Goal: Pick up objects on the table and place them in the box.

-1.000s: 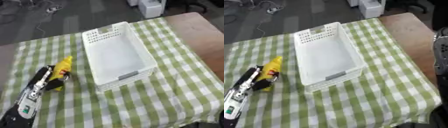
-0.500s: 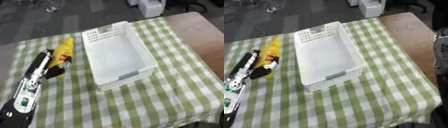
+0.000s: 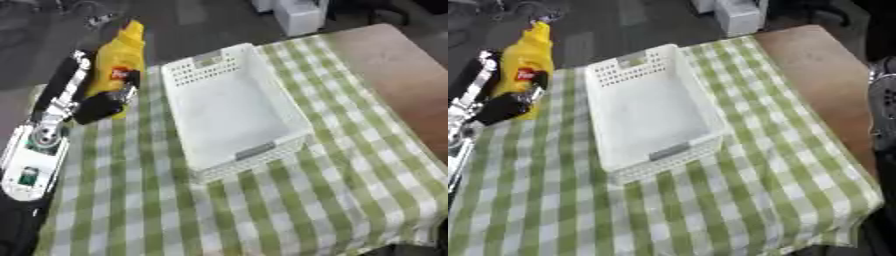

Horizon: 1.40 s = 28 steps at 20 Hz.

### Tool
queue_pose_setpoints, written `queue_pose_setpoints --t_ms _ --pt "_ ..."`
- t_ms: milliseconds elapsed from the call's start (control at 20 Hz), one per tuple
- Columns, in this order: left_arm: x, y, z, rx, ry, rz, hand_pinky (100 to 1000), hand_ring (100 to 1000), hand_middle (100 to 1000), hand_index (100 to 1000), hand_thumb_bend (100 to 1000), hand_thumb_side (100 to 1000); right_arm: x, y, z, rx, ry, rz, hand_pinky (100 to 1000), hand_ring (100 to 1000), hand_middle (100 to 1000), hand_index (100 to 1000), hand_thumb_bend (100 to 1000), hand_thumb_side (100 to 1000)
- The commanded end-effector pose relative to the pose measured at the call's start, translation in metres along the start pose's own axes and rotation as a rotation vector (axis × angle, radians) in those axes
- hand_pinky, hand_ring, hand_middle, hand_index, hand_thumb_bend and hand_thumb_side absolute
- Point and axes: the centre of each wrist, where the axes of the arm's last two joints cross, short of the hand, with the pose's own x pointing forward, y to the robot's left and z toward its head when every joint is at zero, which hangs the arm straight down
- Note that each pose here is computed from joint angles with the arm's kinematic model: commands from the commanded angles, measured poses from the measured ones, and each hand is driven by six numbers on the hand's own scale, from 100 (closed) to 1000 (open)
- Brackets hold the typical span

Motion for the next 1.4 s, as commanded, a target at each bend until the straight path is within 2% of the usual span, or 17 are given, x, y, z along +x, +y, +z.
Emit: queue_pose_setpoints --t_ms 50,250,600,750,800,850,900,950,1000,1050,1100,1250,1300,1350,1400 --pt "0.003 0.006 -0.016 -0.036 -0.114 -0.032 100 100 100 201 100 580 0.003 0.006 -0.008 0.027 -0.014 -0.017 100 469 626 670 325 606" --pt "0.0 -0.011 -0.03 -0.095 -0.198 -0.018 100 100 100 204 100 587 0.0 0.01 -0.01 0.032 -0.009 -0.041 100 469 626 669 326 607" --pt "-0.014 -0.055 -0.042 -0.187 -0.267 0.033 100 100 100 221 100 600 -0.004 0.018 -0.015 0.039 -0.013 -0.088 100 468 624 667 328 612" --pt "-0.015 -0.074 -0.044 -0.243 -0.319 0.057 100 100 103 282 100 668 -0.006 0.022 -0.018 0.045 -0.011 -0.112 100 468 623 667 330 608" --pt "-0.016 -0.08 -0.044 -0.264 -0.333 0.07 100 100 150 317 100 685 -0.006 0.023 -0.019 0.046 -0.009 -0.118 100 468 624 667 340 627" --pt "-0.017 -0.085 -0.042 -0.325 -0.35 0.06 100 347 579 693 152 798 -0.006 0.024 -0.019 0.047 -0.01 -0.123 100 468 623 667 332 608" --pt "-0.018 -0.086 -0.041 -0.389 -0.365 0.033 100 347 579 693 152 798 -0.007 0.024 -0.02 0.046 -0.011 -0.126 100 468 623 667 332 608" --pt "-0.02 -0.085 -0.04 -0.472 -0.371 -0.023 822 780 964 1000 545 839 -0.006 0.024 -0.021 0.044 -0.013 -0.129 100 468 622 666 334 607" --pt "-0.019 -0.079 -0.041 -0.523 -0.375 -0.074 849 801 986 1000 515 832 -0.006 0.024 -0.021 0.041 -0.015 -0.13 100 468 623 666 361 635" --pt "-0.018 -0.069 -0.042 -0.52 -0.38 -0.112 891 827 989 1000 600 879 -0.005 0.024 -0.022 0.037 -0.018 -0.128 100 468 622 666 334 606" --pt "-0.017 -0.062 -0.042 -0.501 -0.385 -0.119 892 827 990 1000 604 878 -0.005 0.024 -0.022 0.034 -0.02 -0.127 100 468 622 666 334 606" --pt "-0.015 -0.023 -0.038 -0.32 -0.379 -0.068 901 819 981 953 633 883 -0.003 0.021 -0.021 0.027 -0.022 -0.112 100 468 622 666 334 607" --pt "-0.013 -0.011 -0.036 -0.25 -0.376 -0.038 888 809 970 937 602 892 -0.003 0.02 -0.02 0.025 -0.021 -0.107 100 468 622 666 333 607" --pt "-0.009 0.003 -0.034 -0.164 -0.369 -0.002 845 781 947 913 516 895 -0.002 0.019 -0.02 0.023 -0.022 -0.1 100 468 621 665 334 605" --pt "-0.005 0.014 -0.031 -0.096 -0.362 0.031 787 749 918 888 468 891 -0.001 0.018 -0.02 0.021 -0.024 -0.096 100 468 621 665 334 605"
